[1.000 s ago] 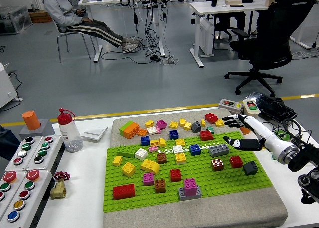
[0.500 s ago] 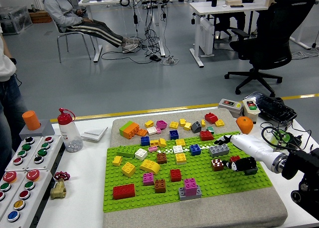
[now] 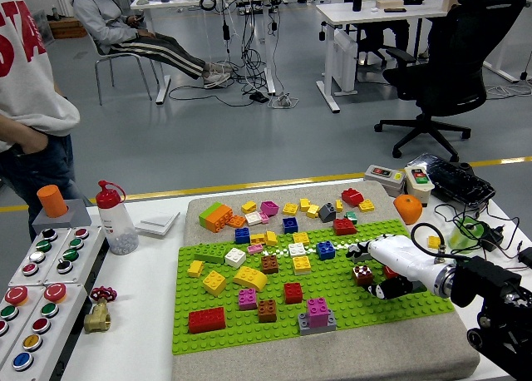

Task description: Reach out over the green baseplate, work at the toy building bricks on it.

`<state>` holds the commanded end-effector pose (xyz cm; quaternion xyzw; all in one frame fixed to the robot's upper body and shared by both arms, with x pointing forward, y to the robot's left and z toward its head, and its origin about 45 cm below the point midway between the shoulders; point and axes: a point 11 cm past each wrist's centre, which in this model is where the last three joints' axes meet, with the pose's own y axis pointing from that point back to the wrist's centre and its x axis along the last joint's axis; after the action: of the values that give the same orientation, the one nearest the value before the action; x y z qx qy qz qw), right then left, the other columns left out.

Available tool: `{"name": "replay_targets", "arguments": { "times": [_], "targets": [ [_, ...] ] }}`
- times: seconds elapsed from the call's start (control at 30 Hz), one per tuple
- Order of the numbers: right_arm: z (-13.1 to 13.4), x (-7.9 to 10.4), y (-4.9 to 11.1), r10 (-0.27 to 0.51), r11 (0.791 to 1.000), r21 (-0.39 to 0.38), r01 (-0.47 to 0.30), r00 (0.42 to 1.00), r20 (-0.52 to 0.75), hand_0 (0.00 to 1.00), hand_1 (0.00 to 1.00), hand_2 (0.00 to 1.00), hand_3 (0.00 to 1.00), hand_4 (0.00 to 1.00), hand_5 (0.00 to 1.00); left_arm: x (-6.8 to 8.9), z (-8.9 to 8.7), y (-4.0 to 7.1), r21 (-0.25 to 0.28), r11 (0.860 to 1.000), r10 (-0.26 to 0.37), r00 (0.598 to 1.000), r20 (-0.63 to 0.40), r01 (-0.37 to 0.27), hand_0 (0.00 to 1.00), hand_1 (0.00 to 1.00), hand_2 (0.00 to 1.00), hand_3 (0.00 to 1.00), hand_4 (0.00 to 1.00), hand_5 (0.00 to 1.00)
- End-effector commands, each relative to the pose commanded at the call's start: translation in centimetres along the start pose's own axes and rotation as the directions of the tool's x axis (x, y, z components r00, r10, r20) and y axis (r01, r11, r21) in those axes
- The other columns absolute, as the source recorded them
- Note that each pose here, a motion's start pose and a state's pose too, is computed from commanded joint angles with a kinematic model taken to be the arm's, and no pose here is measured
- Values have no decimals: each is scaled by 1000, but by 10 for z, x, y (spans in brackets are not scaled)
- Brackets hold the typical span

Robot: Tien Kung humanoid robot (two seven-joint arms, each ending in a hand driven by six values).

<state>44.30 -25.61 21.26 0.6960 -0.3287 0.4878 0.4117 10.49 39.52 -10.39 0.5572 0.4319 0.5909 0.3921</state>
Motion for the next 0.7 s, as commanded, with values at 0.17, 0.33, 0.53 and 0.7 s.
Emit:
{"name": "replay_targets", "arguments": {
  "times": [0.17, 0.33, 0.53, 0.7],
  "targets": [
    [-5, -3, -5, -5, 1000, 2, 5, 1000, -9, 858, 790, 765, 765, 660, 200, 0, 1, 0, 0, 1000, -1, 1000, -2, 1, 656, 623, 632, 451, 355, 998],
    [-7, -3, -9, -10, 1000, -3, 10, 1000, -15, 858, 782, 751, 755, 656, 207, 0, 2, 0, -1, 1000, -2, 1000, -2, 2, 657, 623, 631, 451, 356, 998],
    [-6, -1, -12, -25, 1000, -19, 24, 1000, -20, 857, 771, 738, 753, 644, 221, 1, 3, 1, -3, 1000, 0, 1000, -1, 0, 657, 623, 629, 449, 356, 998],
    [-4, 1, -14, -37, 999, -34, 36, 999, -31, 854, 767, 738, 754, 626, 246, 2, 4, 1, -6, 1000, 1, 1000, -3, -1, 657, 623, 628, 449, 357, 998]
  ]
}}
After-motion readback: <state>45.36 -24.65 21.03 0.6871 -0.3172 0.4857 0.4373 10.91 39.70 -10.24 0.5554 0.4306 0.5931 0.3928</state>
